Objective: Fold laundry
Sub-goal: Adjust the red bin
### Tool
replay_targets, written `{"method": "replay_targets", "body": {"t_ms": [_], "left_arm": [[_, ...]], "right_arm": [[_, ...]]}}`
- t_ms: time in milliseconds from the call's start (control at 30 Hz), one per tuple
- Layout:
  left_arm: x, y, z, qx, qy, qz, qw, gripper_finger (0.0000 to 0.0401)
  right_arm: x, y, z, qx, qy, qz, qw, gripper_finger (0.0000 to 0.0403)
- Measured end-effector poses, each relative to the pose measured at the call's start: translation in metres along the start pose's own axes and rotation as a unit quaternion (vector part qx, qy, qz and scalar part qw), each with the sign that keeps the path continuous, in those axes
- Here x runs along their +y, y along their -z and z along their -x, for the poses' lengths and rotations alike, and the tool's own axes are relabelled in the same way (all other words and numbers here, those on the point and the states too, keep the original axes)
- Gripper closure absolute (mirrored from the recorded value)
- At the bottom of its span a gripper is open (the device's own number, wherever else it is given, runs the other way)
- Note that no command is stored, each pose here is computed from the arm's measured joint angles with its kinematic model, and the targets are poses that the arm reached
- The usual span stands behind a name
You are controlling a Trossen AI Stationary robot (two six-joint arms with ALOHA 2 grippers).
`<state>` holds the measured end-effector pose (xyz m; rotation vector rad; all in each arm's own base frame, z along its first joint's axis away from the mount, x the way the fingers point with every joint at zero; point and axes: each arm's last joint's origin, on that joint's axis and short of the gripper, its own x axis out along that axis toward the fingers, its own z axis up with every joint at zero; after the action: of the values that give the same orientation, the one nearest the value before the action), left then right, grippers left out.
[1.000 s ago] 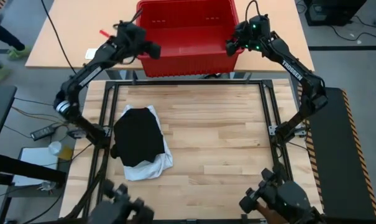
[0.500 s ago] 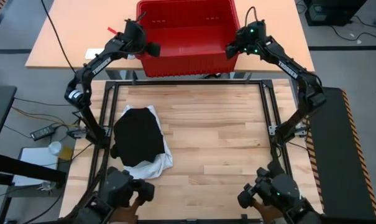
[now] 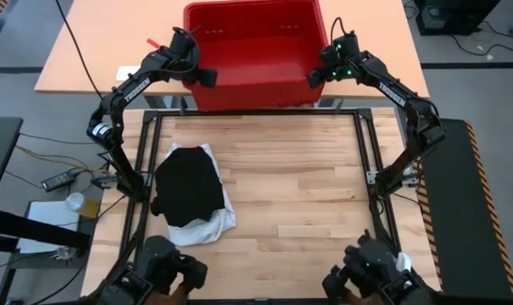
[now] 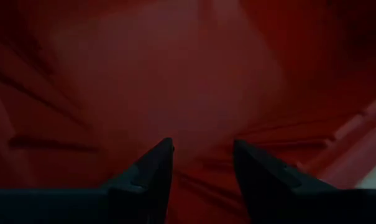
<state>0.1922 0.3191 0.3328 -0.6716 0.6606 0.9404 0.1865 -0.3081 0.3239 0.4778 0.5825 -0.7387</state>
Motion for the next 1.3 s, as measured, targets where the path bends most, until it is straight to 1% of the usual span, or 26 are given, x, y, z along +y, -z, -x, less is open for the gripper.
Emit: {"method": "replay_targets", "body": {"t_ms": [133,233,367,467,633,733,867,1033,1133,1200,1233,1300], "left_arm": [[0.002,0.007,0.0,0.035,-0.013,-0.006,0.999,0.023],[0.001,0.01,0.0,0.049,-0.015,-0.011,0.999,0.023],[-0.006,0.014,0.004,0.058,-0.012,-0.025,0.998,0.023],[-0.013,0.017,0.01,0.067,-0.004,-0.038,0.997,0.023],[-0.014,0.016,0.017,0.053,-0.005,-0.042,0.998,0.023],[-0.014,0.015,0.024,0.038,-0.013,-0.046,0.998,0.023],[-0.017,0.01,0.036,0.002,-0.006,-0.055,0.998,0.023],[-0.025,0.007,0.043,-0.027,0.004,-0.075,0.997,0.023],[-0.034,0.011,0.042,-0.028,0.015,-0.096,0.995,0.023],[-0.042,0.018,0.037,-0.016,0.021,-0.109,0.994,0.023],[-0.045,0.022,0.035,-0.008,0.022,-0.111,0.994,0.023],[-0.05,0.024,0.036,-0.013,0.018,-0.111,0.994,0.023]], "right_arm": [[0.012,0.009,0.004,0.043,-0.049,-0.01,0.998,0.0232],[0.022,0.01,0.01,0.046,-0.047,-0.002,0.998,0.0232],[0.032,0.012,0.022,0.056,-0.051,0.002,0.997,0.0232],[0.035,0.015,0.024,0.068,-0.051,0.004,0.996,0.0232],[0.037,0.016,0.024,0.073,-0.056,0.004,0.996,0.0232],[0.037,0.015,0.024,0.067,-0.057,0.001,0.996,0.0232],[0.038,0.011,0.026,0.047,-0.057,0.004,0.997,0.0232],[0.038,-0.002,0.031,-0.019,-0.067,-0.008,0.998,0.0232],[0.035,-0.007,0.033,-0.045,-0.061,-0.009,0.997,0.0232],[0.035,-0.009,0.031,-0.054,-0.052,-0.007,0.997,0.0232],[0.035,-0.009,0.03,-0.055,-0.052,-0.006,0.997,0.0232],[0.034,-0.007,0.025,-0.042,-0.053,-0.009,0.998,0.0232]]}}
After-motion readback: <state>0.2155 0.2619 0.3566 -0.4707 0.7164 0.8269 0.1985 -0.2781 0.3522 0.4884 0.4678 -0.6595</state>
